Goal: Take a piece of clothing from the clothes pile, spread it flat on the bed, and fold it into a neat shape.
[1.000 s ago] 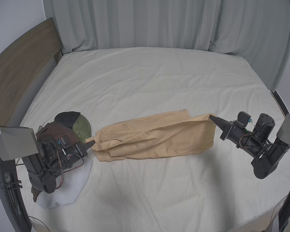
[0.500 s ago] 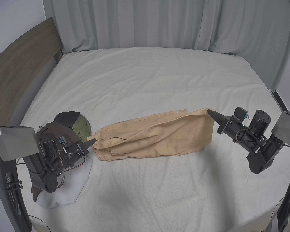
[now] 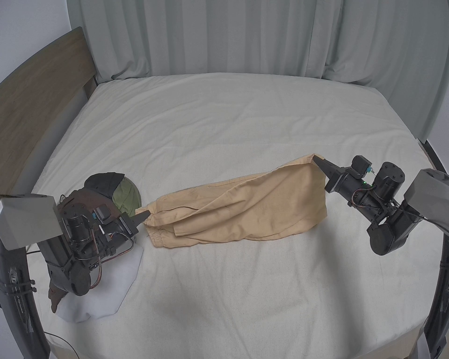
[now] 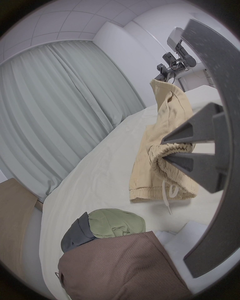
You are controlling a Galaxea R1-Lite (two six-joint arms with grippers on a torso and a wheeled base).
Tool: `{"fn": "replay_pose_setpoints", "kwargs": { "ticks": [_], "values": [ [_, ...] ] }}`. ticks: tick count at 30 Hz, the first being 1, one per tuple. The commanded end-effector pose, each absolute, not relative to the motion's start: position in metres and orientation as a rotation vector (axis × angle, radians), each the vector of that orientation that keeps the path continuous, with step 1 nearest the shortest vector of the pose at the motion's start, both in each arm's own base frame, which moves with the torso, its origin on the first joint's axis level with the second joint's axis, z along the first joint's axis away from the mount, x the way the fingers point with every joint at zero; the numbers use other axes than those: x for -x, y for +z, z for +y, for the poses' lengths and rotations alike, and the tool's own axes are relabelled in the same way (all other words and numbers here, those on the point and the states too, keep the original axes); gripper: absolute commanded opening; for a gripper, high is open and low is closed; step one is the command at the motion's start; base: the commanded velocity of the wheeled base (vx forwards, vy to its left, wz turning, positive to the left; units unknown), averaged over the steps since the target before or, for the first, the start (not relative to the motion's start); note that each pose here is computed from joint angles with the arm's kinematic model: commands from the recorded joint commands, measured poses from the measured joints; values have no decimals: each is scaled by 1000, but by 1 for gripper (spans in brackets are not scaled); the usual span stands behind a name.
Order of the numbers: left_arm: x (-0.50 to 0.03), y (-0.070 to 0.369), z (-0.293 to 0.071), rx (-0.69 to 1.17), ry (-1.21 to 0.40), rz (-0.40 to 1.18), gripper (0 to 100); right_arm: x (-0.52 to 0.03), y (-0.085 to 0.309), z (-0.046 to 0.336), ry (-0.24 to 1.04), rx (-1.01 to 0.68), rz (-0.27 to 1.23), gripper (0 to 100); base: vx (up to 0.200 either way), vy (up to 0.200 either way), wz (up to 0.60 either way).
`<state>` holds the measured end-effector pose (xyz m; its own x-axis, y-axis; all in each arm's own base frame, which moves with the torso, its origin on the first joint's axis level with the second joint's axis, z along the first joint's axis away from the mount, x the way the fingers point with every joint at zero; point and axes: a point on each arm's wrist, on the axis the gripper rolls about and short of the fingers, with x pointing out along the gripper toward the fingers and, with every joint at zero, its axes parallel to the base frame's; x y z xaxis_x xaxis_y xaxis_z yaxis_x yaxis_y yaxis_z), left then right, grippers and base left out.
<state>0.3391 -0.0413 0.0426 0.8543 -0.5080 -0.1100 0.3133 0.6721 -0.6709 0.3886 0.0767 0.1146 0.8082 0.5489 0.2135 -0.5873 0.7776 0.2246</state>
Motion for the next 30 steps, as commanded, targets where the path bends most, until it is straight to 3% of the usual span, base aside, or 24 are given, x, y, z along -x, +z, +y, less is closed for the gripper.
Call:
{"fn": "replay_pose_setpoints", "kwargs": {
  "ticks": [1, 16, 30],
  "values": [
    [-343, 43, -45, 694, -468, 289, 0, -400, 100, 75, 604, -292, -124, 0, 0, 0, 0],
    [-352, 32, -48, 696, -435, 288, 0, -413, 93, 75, 588, -291, -135, 0, 0, 0, 0],
    [-372, 7, -52, 733, -370, 291, 0, -447, 59, 79, 593, -288, -147, 0, 0, 0, 0]
  ]
}}
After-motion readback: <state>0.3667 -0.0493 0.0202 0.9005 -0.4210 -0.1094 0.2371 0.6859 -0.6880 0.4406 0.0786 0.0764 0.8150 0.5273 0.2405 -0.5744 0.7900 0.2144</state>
